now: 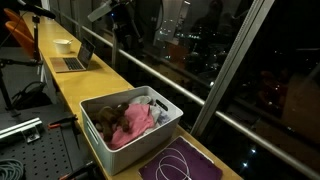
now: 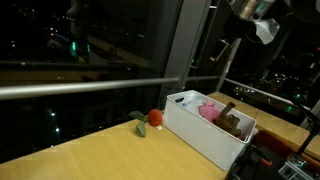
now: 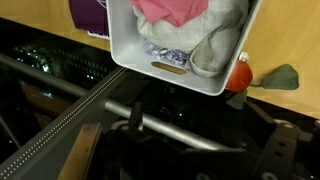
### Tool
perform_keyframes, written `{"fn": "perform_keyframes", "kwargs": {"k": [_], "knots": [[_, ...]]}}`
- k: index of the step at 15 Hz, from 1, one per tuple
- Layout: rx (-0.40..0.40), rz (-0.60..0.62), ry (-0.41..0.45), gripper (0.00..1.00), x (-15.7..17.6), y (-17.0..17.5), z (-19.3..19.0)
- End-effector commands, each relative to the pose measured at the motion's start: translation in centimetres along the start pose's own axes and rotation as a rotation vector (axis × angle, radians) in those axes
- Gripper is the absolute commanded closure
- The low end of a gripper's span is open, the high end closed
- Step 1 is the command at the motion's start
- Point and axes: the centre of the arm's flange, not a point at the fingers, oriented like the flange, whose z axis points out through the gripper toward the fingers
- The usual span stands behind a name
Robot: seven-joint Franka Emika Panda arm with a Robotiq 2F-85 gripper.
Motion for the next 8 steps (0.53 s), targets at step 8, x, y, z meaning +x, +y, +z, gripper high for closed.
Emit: {"fn": "perform_keyframes", "kwargs": {"k": [8], "knots": [[0.053, -0.400, -0.002, 0.00, 14.3, -2.8, 2.7]]}}
